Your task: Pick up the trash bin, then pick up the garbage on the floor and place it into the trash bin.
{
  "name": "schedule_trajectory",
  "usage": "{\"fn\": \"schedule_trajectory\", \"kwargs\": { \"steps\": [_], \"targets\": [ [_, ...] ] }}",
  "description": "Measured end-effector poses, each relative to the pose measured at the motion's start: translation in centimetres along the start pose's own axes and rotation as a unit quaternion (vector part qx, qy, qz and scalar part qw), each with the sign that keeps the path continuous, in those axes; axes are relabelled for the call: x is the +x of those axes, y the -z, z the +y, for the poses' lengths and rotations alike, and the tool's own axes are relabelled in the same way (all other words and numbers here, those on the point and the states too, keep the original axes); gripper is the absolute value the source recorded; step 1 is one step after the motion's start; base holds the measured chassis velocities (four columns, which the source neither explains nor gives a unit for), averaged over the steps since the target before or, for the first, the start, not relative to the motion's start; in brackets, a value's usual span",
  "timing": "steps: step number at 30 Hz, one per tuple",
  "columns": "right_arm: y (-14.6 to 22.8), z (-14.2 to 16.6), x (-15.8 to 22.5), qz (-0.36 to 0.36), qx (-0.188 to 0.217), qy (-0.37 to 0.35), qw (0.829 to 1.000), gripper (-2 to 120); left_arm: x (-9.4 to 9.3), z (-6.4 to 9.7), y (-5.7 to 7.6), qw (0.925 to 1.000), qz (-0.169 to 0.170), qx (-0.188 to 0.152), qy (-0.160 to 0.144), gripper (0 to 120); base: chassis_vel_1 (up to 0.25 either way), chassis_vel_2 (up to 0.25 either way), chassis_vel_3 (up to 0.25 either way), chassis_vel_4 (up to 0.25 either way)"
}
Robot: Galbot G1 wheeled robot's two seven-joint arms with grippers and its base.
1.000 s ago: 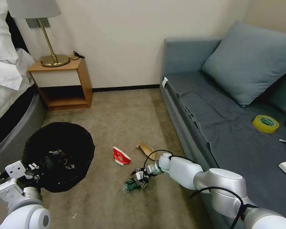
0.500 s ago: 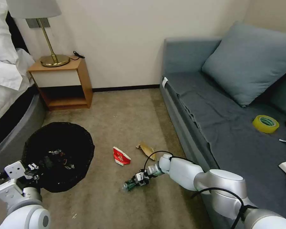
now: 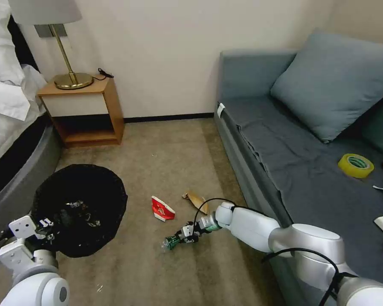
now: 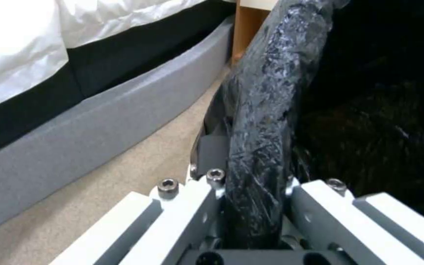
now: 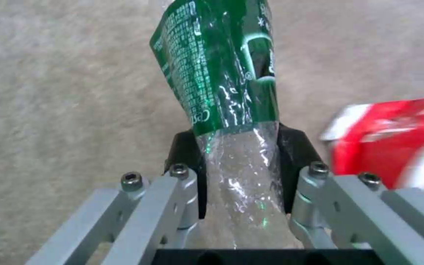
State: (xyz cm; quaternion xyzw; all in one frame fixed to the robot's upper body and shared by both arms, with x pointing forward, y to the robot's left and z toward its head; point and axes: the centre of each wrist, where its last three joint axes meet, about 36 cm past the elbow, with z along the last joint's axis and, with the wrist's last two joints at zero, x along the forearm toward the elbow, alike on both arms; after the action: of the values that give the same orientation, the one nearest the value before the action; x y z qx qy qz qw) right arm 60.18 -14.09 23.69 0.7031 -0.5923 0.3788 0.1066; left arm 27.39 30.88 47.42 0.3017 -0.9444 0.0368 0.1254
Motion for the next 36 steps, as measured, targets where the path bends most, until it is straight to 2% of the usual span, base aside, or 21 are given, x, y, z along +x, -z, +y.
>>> {"fn": "schedule_trajectory", "kwargs": {
  "steps": [6, 11, 16, 21, 22, 25, 28, 35, 36],
  "targets": [
    [0.1, -1.3, 3.2, -0.036, -0.002, -0.049, 0.998, 23, -0.1, -0.3, 0.1, 1.0, 0.005, -0.004, -0.005, 2, 0.0, 0.0, 0.0, 0.0],
    [0.4, -1.3, 4.7, -0.058, -0.004, -0.076, 0.995, 23, -0.3, -0.3, -0.2, 0.9999, 0.009, -0.006, -0.005, 2, 0.0, 0.0, 0.0, 0.0],
    [0.5, -0.2, 6.9, -0.075, -0.01, -0.107, 0.991, 23, -0.4, -0.3, -0.5, 0.9999, 0.013, -0.008, -0.005, 2, 0.0, 0.0, 0.0, 0.0],
    [-0.3, 1.7, 11.9, -0.077, -0.027, -0.145, 0.986, 23, -0.3, -0.6, -0.5, 0.9998, 0.014, -0.011, -0.008, 2, 0.0, 0.0, 0.0, 0.0],
    [-0.3, 1.7, 11.9, -0.077, -0.027, -0.145, 0.986, 23, -0.3, -0.6, -0.5, 0.9998, 0.014, -0.011, -0.008, 2, 0.0, 0.0, 0.0, 0.0],
    [1.0, 2.7, 13.9, -0.101, -0.041, -0.182, 0.977, 23, -0.2, -0.9, -0.6, 0.9997, 0.014, -0.013, -0.012, 2, 0.0, 0.0, 0.0, 0.0],
    [2.0, 3.1, 14.6, -0.119, -0.05, -0.202, 0.971, 23, -0.2, -1.0, -0.6, 0.9997, 0.014, -0.014, -0.014, 2, 0.0, 0.0, 0.0, 0.0],
    [7.1, 4.6, 16.3, -0.198, -0.092, -0.263, 0.94, 23, 0.0, -1.3, -0.8, 0.9996, 0.016, -0.015, -0.019, 2, 0.0, 0.0, 0.0, 0.0],
    [7.1, 4.6, 16.3, -0.198, -0.092, -0.263, 0.94, 23, 0.0, -1.3, -0.8, 0.9996, 0.016, -0.015, -0.019, 2, 0.0, 0.0, 0.0, 0.0]
  ]
}}
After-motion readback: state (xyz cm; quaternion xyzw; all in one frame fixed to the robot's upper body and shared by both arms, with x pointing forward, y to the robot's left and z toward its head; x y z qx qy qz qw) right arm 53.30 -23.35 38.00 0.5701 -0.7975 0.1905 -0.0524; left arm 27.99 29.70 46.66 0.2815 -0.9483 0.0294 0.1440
